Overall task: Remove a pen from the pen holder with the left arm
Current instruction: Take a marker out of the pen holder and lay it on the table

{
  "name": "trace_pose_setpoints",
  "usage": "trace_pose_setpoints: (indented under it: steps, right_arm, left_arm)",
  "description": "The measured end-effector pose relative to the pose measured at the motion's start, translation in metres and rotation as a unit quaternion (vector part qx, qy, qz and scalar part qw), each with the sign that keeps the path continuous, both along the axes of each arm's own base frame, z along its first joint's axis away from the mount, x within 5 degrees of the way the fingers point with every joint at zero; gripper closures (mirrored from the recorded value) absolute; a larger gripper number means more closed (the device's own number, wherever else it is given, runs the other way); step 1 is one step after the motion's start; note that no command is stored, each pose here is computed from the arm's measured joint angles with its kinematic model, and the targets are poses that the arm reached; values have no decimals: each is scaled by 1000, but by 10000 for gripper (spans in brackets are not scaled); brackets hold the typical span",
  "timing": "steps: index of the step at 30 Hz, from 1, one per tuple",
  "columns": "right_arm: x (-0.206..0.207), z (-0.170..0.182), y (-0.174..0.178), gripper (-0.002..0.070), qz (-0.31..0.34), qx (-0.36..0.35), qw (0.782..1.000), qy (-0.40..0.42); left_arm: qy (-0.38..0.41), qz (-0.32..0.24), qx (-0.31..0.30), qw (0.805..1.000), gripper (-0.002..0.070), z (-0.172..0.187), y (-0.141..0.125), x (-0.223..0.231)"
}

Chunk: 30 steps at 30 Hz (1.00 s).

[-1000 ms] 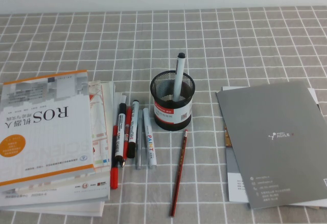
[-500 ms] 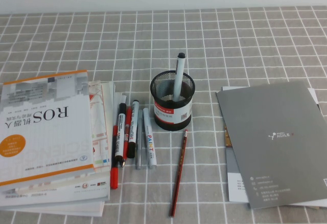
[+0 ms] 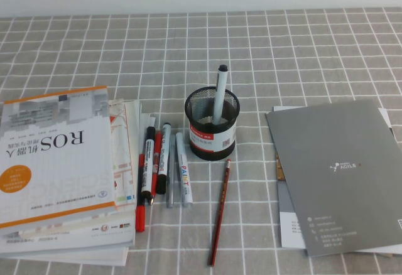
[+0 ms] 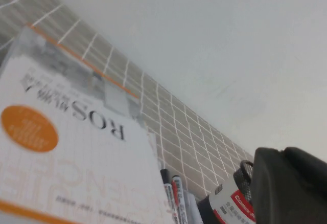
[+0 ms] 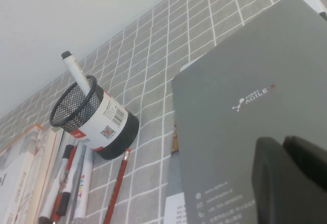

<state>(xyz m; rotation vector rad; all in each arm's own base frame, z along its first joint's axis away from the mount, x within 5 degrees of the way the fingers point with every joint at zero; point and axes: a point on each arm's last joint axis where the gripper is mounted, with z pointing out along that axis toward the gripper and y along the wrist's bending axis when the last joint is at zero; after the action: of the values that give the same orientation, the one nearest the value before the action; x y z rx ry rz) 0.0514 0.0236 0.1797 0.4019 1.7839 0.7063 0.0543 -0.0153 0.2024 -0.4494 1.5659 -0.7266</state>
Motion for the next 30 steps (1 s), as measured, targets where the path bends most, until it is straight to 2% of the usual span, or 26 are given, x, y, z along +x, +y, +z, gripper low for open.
trace_pose_setpoints:
  steps: [4,6,9,15,21,23,24,27,30]
  right_arm:
    - [0,0,0,689,0,0,1000,0]
    - [0,0,0,689,0,0,1000,0]
    - [0,0,0,689,0,0,1000,0]
    - [0,0,0,689,0,0,1000,0]
    - [0,0,0,689,0,0,1000,0]
    - [0,0,0,689,0,0,1000,0]
    - [0,0,0,689,0,0,1000,0]
    - [0,0,0,689,0,0,1000,0]
    - [0,0,0,689,0,0,1000,0]
  left_arm:
    - [-35,-41,131,990,678,34,-7,-4]
    - [-43,-58,180,981,678,53,-10,-2]
    - [-16,-82,228,970,678,63,-13,11]
    - [44,-110,286,951,678,67,-15,42]
    - [80,-141,347,924,678,89,-18,78]
    - [97,-134,360,918,678,99,-17,87]
    - [102,-125,353,922,678,104,-18,91]
    - [79,-108,368,920,678,116,-24,98]
    - [12,-124,373,919,678,125,-42,103]
